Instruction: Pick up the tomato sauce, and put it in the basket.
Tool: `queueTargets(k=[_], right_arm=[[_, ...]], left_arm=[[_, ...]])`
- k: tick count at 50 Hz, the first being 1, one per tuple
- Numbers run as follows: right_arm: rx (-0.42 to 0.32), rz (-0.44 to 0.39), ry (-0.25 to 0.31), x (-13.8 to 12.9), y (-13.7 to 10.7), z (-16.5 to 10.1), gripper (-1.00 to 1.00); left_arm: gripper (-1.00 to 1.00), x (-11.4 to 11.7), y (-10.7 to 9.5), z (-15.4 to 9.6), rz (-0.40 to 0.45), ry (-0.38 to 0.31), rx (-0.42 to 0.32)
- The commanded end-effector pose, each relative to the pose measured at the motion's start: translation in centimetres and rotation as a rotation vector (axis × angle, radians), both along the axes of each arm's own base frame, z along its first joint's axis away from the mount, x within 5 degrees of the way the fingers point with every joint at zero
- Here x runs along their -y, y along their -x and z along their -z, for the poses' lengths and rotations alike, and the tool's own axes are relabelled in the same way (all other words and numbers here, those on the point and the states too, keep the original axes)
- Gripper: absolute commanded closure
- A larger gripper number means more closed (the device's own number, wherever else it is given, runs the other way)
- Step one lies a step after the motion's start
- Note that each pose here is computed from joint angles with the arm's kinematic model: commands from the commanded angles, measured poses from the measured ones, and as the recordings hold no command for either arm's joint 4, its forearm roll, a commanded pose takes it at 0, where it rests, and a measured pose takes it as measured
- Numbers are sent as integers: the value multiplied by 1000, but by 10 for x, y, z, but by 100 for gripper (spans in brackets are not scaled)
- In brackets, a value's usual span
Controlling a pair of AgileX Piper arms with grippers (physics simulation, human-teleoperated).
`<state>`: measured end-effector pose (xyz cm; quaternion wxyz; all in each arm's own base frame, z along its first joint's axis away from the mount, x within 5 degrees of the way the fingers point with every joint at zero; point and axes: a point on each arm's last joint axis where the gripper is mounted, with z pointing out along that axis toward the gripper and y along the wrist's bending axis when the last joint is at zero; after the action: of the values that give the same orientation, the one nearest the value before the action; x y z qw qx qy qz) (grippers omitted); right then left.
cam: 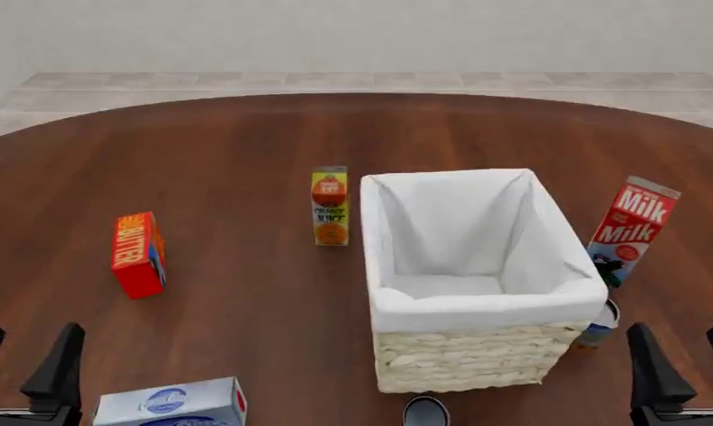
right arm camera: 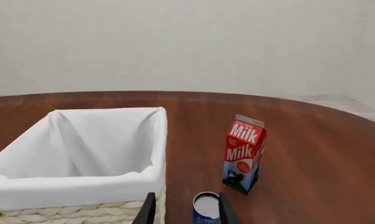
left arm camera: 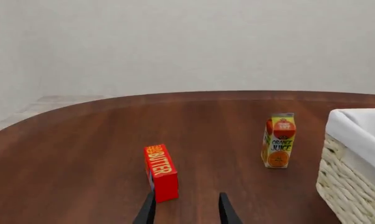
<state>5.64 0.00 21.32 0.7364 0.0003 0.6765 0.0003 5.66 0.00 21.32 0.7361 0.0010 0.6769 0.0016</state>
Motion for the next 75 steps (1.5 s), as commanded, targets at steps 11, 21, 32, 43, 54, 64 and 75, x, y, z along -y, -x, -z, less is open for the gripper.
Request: queueTargets(k=[11, 21, 32, 43, 54, 64, 75], right_arm=[[-8, -19, -69, -1, -1, 0, -100], [-244, -161, -120, -13, -22, -17, -100], [-439, -243, -88, -19, -14, -12, -100], [-646, -350, -95, -28, -7, -15, -100], [-721, -392, -54, -37, -16, -24, -100], [-771, -426, -43, -49, -30, -10, -100], [-801, -484, -37, -67, -43, -3, -100]], left_arm=[[-100, 0, 0, 0, 0, -1, 0], [-100, -2, 0, 0, -32, -1, 1], [-100, -2, 0, 0, -32, -2, 1], [-100, -2, 0, 0, -32, -1, 0], [-100, -2, 0, 0, -32, -1, 0], [-100, -2, 0, 0, -32, -2, 1], [-100, -2, 0, 0, -32, -2, 0]])
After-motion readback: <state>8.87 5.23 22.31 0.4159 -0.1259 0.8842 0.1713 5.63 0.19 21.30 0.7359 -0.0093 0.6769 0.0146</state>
